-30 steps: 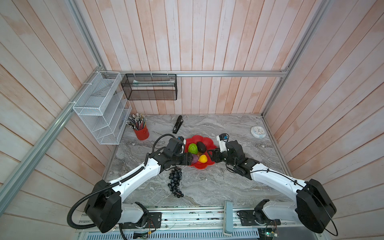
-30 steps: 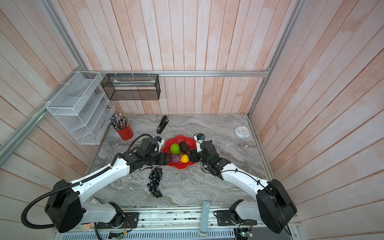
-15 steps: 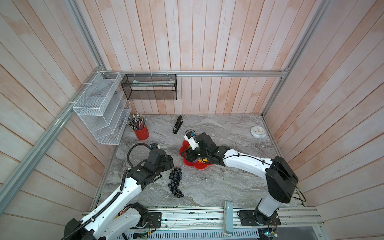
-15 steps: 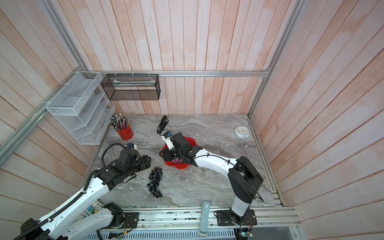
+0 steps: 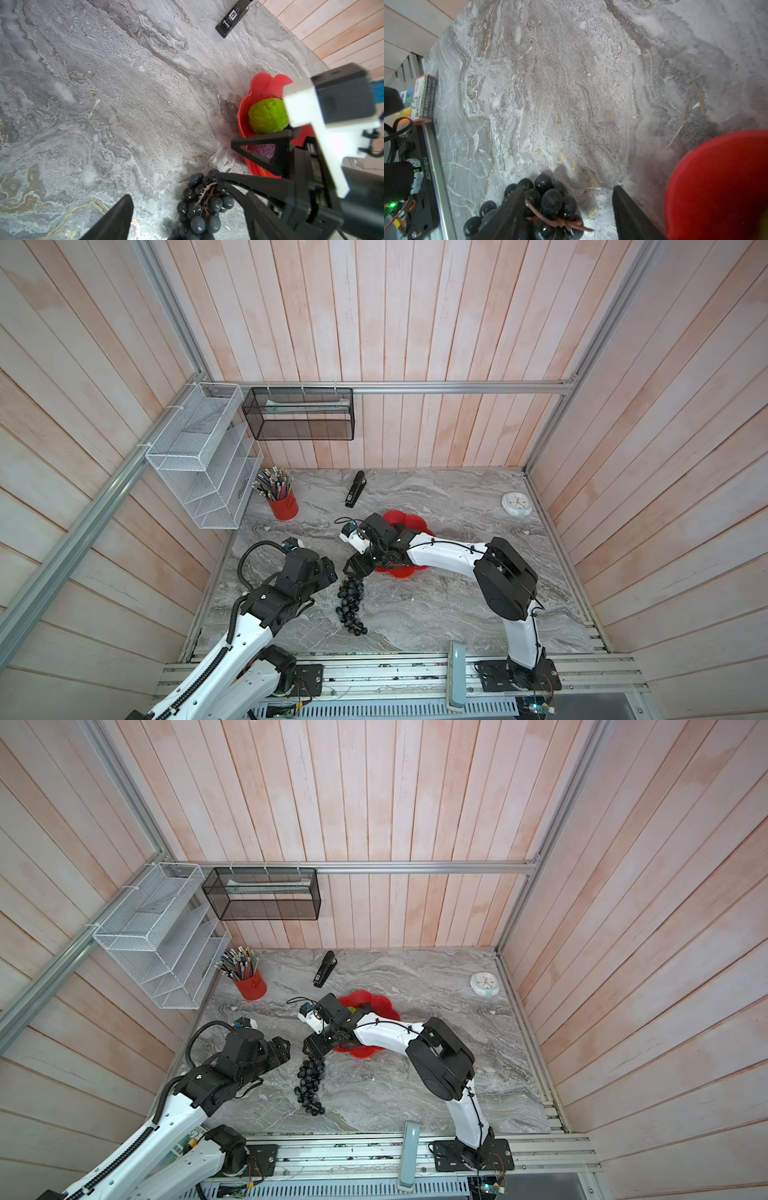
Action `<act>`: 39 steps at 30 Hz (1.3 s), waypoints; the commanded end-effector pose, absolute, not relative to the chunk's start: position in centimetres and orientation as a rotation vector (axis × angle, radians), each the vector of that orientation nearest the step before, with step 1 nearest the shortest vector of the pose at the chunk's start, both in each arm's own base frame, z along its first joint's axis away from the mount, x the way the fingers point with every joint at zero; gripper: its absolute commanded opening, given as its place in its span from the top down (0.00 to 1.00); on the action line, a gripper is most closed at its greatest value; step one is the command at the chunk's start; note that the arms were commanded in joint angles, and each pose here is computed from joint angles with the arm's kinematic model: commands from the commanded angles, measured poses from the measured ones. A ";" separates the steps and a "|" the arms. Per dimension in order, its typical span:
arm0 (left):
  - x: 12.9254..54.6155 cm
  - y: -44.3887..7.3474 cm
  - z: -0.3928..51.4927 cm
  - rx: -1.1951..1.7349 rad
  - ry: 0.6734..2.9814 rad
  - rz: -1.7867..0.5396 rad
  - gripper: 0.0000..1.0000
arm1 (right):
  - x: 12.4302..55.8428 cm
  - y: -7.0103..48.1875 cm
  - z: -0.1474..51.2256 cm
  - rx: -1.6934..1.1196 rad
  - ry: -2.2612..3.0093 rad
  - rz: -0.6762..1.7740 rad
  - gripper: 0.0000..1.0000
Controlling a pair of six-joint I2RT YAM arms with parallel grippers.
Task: Place and organize the fake fruits in the fruit bowl
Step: 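Grasp the dark grapes' stem with the right gripper while the left arm draws back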
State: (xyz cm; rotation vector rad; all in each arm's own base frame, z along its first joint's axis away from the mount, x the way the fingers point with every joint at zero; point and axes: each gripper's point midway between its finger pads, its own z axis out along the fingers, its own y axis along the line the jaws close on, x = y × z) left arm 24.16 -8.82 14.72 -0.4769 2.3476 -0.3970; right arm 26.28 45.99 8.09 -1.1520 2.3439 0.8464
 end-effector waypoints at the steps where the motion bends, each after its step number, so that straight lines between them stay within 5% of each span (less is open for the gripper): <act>1: 24.5 -8.9 14.6 -0.492 2.334 -0.411 0.15 | 25.8 45.7 6.8 -1.216 2.357 0.819 0.32; 13: 25.1 -8.8 15.2 -0.481 2.328 -0.392 0.14 | 26.2 46.3 4.5 -1.246 2.361 0.815 0.43; 22: 25.2 -8.9 15.5 -0.469 2.325 -0.387 0.14 | 25.7 47.1 4.6 -1.233 2.365 0.891 0.65; 28: 25.4 -8.8 15.8 -0.468 2.316 -0.382 0.15 | 25.6 47.1 5.4 -1.225 2.356 0.910 0.90; 39: 25.5 -8.6 16.3 -0.461 2.306 -0.372 0.15 | 26.0 47.1 9.7 -1.153 2.273 0.925 1.00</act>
